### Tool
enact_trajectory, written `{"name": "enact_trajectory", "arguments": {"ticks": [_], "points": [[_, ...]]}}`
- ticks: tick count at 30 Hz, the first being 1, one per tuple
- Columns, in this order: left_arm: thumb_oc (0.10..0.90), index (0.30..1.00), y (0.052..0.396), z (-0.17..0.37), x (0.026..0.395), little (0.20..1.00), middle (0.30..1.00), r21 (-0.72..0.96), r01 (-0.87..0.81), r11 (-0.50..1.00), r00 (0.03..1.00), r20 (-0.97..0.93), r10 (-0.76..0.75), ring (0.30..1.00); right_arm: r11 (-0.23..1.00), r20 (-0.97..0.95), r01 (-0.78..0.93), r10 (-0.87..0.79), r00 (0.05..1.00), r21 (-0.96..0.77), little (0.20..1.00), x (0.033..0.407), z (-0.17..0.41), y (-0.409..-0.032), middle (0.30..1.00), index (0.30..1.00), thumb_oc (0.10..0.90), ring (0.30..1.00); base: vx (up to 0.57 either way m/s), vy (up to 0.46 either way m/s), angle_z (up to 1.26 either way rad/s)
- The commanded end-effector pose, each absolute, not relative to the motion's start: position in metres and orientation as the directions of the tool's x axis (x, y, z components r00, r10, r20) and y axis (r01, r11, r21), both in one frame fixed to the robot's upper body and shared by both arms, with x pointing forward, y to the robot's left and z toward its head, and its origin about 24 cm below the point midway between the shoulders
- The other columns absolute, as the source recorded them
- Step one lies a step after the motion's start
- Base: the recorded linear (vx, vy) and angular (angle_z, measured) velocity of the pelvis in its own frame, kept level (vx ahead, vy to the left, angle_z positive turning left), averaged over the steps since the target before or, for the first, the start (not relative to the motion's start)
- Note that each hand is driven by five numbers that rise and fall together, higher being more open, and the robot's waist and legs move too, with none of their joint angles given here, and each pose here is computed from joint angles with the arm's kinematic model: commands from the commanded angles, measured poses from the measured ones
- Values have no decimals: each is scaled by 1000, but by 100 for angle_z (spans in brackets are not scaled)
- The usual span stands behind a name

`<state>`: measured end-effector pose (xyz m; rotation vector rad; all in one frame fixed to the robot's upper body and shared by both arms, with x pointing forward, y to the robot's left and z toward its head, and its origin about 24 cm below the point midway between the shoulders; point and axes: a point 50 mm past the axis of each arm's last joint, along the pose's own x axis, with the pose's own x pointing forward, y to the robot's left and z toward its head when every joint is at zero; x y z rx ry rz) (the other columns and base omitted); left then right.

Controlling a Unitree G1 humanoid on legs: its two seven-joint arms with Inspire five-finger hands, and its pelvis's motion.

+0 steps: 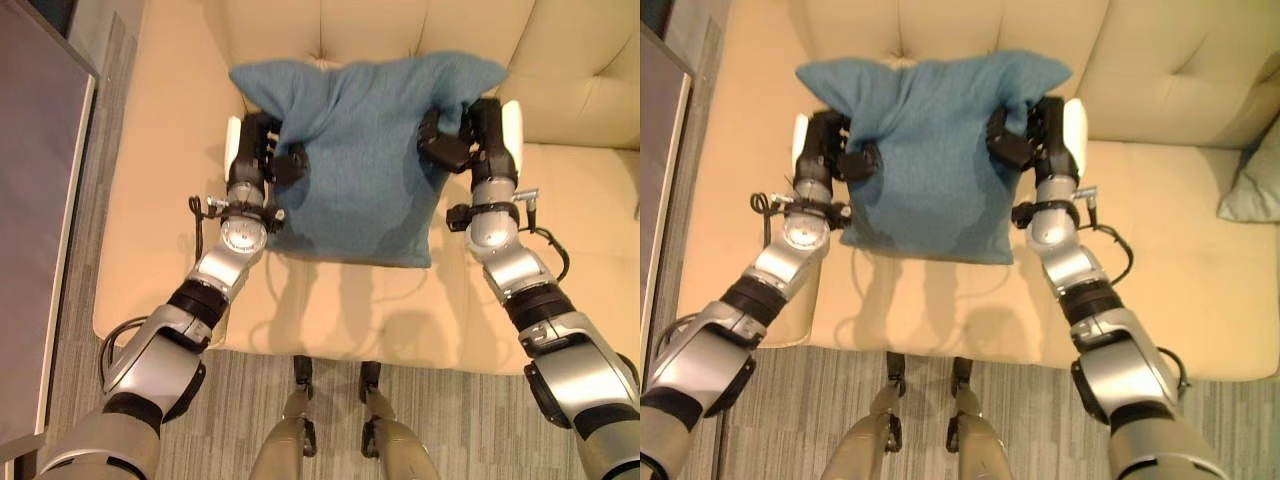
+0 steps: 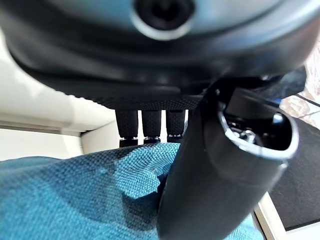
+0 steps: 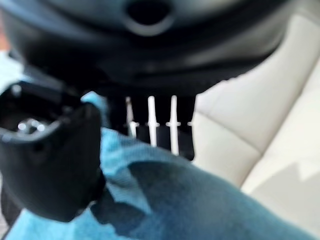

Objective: Pick up all the scattered cushions and arrange them neatly on the sofa.

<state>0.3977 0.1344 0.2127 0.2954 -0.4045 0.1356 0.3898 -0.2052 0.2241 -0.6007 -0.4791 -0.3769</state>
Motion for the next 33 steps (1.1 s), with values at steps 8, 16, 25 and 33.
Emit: {"name": "enact_trajectory", "arguments": {"ticks": [8,16,25,33], "points": [[400,300,80,331,367,300,300,191,-141,972,574,815,-77,300,792,839,553,-100,535,-259,300,374,330,-166,300,300,400,300,-24,-5,8],[400,300,73,338,362,300,300,141,-102,985,552,831,-62,300,799,865,560,-106,491,-220,300,369,344,-164,300,300,400,300,-24,-7,6],[400,300,71,343,358,300,300,129,-81,988,542,838,-65,300,804,880,560,-104,463,-199,300,363,351,-164,300,300,400,300,-22,6,-6],[425,338,65,341,355,338,338,120,-49,991,536,841,-75,338,813,886,557,-119,448,-172,382,359,350,-166,382,382,455,382,-7,5,1]]}}
